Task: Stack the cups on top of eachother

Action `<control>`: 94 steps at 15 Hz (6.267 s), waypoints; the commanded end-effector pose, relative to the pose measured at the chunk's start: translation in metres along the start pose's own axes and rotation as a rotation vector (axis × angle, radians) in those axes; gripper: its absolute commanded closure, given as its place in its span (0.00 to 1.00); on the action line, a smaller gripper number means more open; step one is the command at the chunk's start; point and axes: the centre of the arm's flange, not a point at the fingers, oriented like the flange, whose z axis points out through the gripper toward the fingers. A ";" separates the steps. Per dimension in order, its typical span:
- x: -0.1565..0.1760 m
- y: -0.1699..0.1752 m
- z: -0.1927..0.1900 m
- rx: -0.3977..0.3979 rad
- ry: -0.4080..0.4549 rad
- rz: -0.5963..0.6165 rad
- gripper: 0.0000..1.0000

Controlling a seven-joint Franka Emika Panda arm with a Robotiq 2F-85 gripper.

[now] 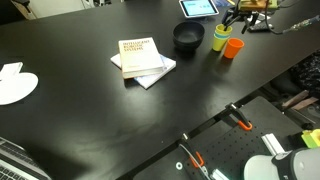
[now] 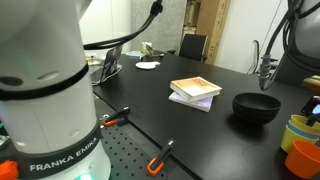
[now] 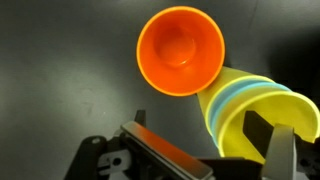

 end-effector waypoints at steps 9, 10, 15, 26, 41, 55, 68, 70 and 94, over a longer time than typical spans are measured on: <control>-0.013 -0.008 -0.038 -0.022 0.083 0.024 0.00; -0.014 -0.006 -0.045 -0.034 0.095 0.028 0.00; -0.028 0.017 -0.062 -0.107 0.106 0.077 0.00; -0.076 0.030 -0.011 -0.082 -0.021 0.130 0.00; -0.068 0.044 0.034 -0.069 -0.028 0.255 0.26; -0.069 0.038 0.033 -0.061 -0.068 0.328 0.98; -0.057 0.037 -0.070 -0.216 0.114 0.531 0.98; -0.053 0.029 -0.088 -0.182 0.149 0.543 0.98; -0.044 -0.047 -0.083 -0.138 0.139 0.487 0.98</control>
